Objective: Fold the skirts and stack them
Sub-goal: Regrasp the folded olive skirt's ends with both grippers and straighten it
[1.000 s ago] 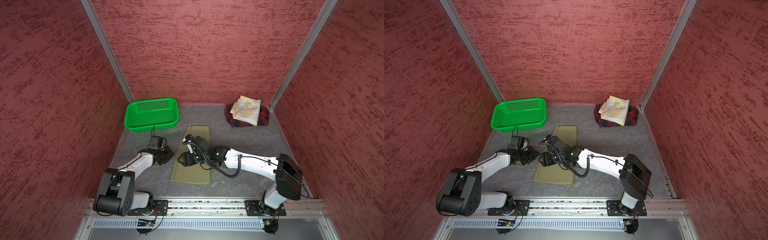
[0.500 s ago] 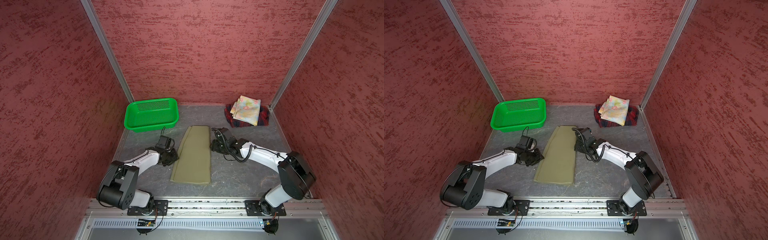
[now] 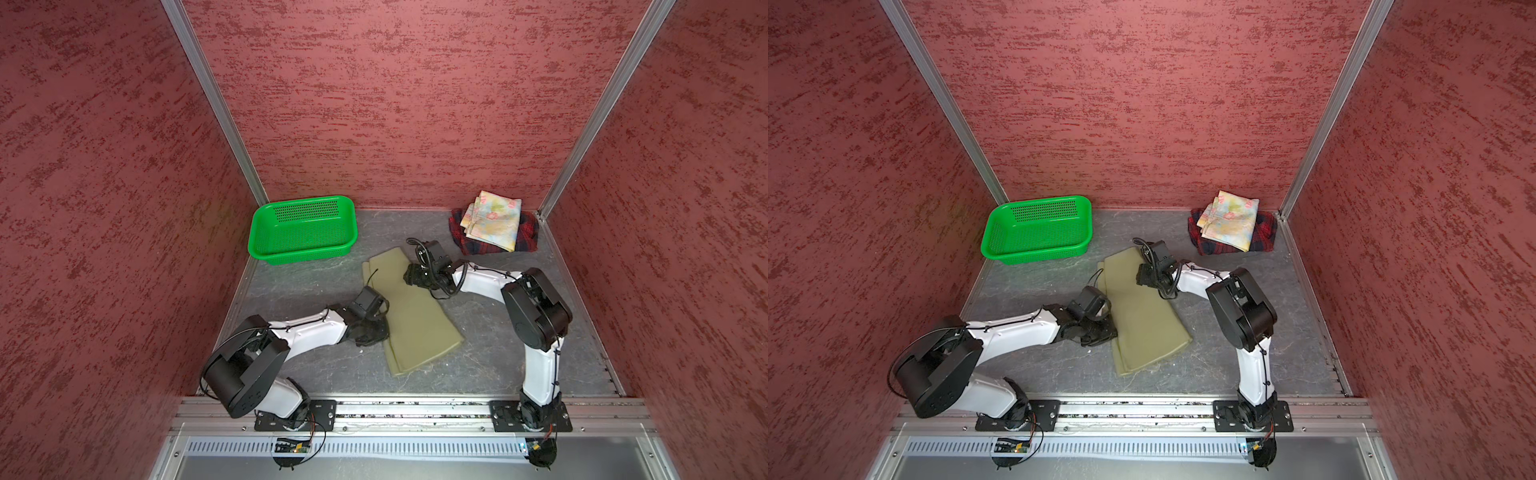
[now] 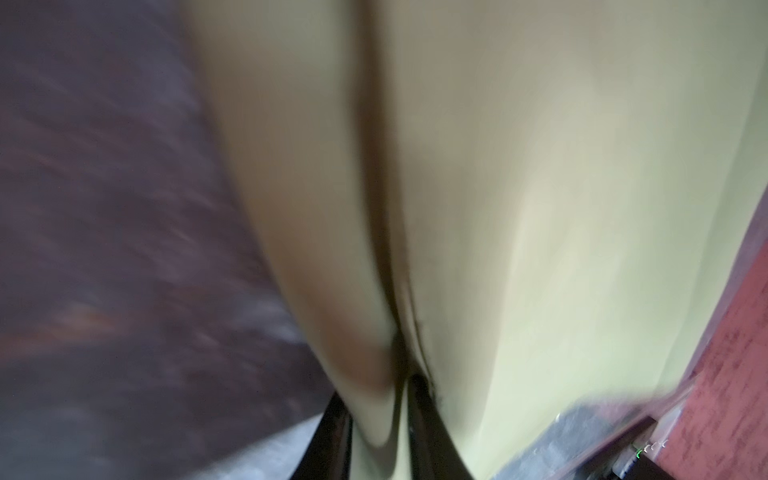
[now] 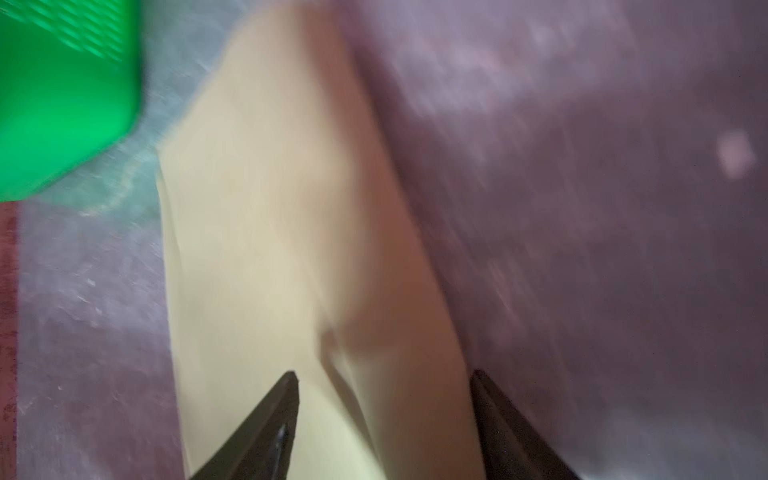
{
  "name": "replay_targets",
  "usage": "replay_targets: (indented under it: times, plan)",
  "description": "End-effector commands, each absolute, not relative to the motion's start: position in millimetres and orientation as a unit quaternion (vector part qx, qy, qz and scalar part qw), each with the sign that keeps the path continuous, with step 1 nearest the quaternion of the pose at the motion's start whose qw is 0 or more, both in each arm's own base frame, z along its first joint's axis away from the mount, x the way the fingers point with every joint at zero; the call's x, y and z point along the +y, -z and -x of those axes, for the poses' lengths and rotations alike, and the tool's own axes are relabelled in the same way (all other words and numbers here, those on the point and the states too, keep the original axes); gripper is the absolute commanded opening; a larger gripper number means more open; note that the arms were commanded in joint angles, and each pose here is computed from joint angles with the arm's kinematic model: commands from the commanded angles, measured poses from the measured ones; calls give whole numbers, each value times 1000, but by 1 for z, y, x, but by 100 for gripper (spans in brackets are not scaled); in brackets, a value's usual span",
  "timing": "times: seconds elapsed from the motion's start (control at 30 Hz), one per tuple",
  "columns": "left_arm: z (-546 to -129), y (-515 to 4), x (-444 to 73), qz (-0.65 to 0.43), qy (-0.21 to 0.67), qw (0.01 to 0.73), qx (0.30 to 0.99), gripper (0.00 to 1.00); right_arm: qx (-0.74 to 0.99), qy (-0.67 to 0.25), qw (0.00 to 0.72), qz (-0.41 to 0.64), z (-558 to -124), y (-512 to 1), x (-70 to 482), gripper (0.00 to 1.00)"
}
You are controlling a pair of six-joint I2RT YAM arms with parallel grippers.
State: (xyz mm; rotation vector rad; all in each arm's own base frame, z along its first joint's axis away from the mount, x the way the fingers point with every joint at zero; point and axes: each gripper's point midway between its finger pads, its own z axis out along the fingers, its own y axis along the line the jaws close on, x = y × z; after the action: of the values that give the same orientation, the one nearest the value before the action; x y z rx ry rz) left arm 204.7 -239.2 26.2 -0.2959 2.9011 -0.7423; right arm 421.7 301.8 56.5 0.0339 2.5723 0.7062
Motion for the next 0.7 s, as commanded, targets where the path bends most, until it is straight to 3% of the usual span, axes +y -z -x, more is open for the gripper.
replay_targets:
  times: [0.0, 0.07, 0.13, 0.33, 0.47, 0.67]
  plan:
    - [-206, -54, -254, 91, 281, 90, 951, 57, 919, -276, 273, 74, -443, -91, 318, 74]
    - [-207, -71, -252, 79, 296, 110, 946, 74, 917, -252, 299, 78, -456, -109, 302, 82]
    - [-212, -86, -240, 78, 290, 139, 944, 83, 910, -237, 332, 70, -467, -133, 278, 90]
    - [-256, -98, -179, 116, 240, 183, 946, 84, 911, -150, 382, 19, -446, -176, 208, 96]
    - [-300, -95, -162, 107, 186, 207, 955, 82, 929, -147, 334, -60, -395, -149, 182, 92]
    - [-357, -99, -181, 43, 139, 237, 961, 81, 934, -174, 295, -105, -326, -116, 179, 92]
